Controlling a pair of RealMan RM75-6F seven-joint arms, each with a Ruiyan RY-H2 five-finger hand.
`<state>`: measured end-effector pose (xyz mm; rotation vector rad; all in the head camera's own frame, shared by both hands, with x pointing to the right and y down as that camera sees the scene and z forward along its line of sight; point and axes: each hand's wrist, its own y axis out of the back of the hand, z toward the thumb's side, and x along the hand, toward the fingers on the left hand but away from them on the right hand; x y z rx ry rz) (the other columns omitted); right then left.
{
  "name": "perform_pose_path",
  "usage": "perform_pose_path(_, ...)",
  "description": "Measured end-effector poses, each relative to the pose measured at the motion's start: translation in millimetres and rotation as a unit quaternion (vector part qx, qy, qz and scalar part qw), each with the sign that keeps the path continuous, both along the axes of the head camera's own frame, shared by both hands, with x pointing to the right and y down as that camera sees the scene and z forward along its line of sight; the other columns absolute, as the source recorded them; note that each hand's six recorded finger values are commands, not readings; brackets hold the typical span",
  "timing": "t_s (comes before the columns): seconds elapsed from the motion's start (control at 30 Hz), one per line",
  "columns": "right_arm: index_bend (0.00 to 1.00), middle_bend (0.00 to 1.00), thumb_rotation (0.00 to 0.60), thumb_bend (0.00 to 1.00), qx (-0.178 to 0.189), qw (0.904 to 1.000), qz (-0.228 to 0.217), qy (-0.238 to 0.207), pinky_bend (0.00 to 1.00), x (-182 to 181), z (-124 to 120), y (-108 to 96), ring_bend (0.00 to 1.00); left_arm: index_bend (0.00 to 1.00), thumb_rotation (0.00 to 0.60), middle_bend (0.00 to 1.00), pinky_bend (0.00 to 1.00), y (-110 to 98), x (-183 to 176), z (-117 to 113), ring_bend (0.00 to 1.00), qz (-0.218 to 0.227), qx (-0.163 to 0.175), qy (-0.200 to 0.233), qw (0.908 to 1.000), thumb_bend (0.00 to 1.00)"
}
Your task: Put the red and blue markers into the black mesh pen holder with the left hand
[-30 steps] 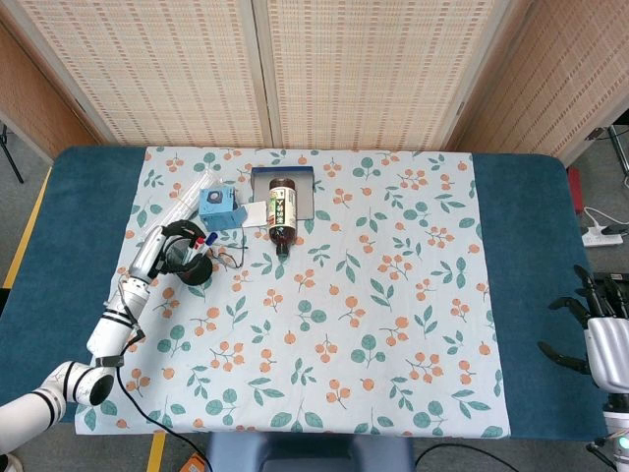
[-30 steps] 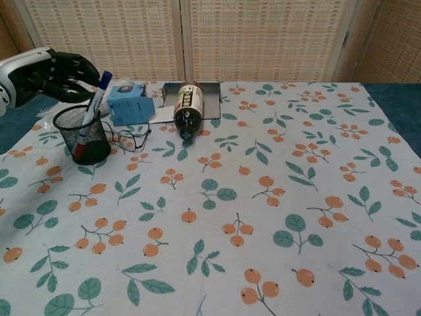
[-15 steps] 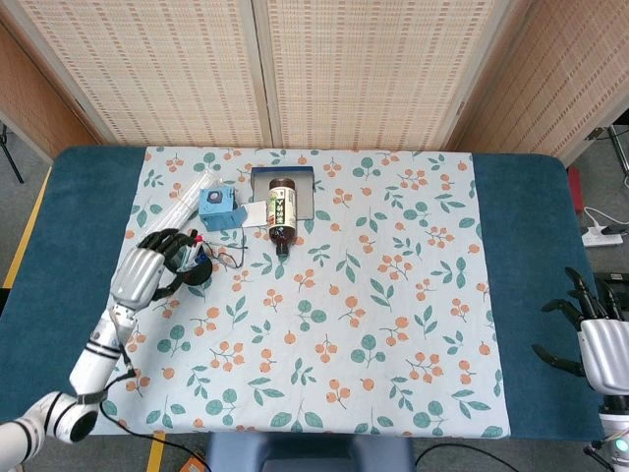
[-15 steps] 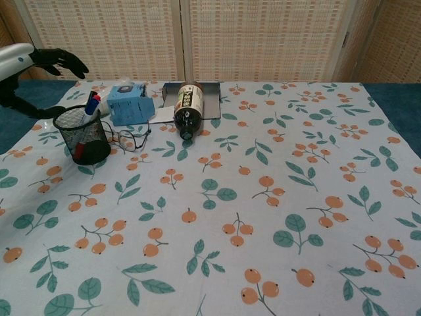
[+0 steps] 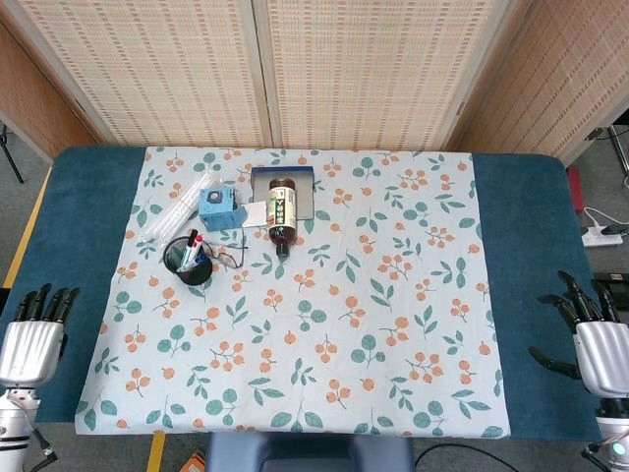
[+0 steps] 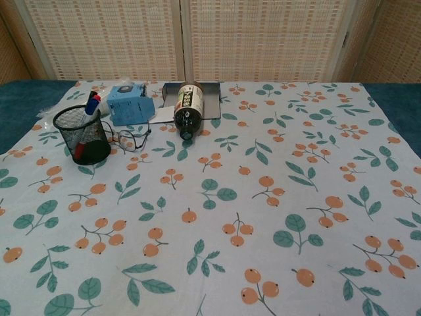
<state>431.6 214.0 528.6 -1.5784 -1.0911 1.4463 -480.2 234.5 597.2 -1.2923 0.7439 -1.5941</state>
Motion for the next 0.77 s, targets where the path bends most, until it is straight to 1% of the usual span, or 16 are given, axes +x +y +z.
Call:
perform_pose_path(0.07,0.26,0.06,0.6,0.0,-0.002,1.0,-0.001,0.001,0.05,-0.5,1.0,0.0,0.22,0.13,0.6,0.16,0.15,7.5,-15.3,-0.2,0.07,-0.018,-0.012,-0.006,0.9997,0.31)
perform_pose_path(0.27,0.26,0.06,0.6,0.0,-0.004,1.0,-0.001,0.002,0.05,-1.2,2.0,0.1,0.22,0.13,0.6,0.14,0.15,10.4,-24.8,3.7,0.06,-0.026,-0.038,-0.019,0.9988,0.31)
perform_pose_path(0.37,0.26,0.06,0.6,0.0,-0.005,1.0,-0.002,0.003,0.05,-1.4,2.5,-0.1,0.22,0.13,0.6,0.14,0.15,9.4,-25.2,3.2,0.06,-0.027,-0.042,-0.018,0.9986,0.31)
perform_pose_path(0.63,0.27,0.06,0.6,0.0,-0.006,0.9999,-0.007,0.004,0.05,-4.8,3.7,0.2,0.22,0.13,0.6,0.14,0.15,8.1,-29.4,1.4,0.06,-0.033,-0.038,-0.021,0.9985,0.31)
perform_pose_path(0.77,0.27,0.06,0.6,0.0,-0.008,0.9999,-0.008,0.004,0.05,-5.4,5.2,0.3,0.22,0.14,0.6,0.13,0.15,9.4,-30.8,4.3,0.06,-0.036,-0.047,-0.021,0.998,0.31)
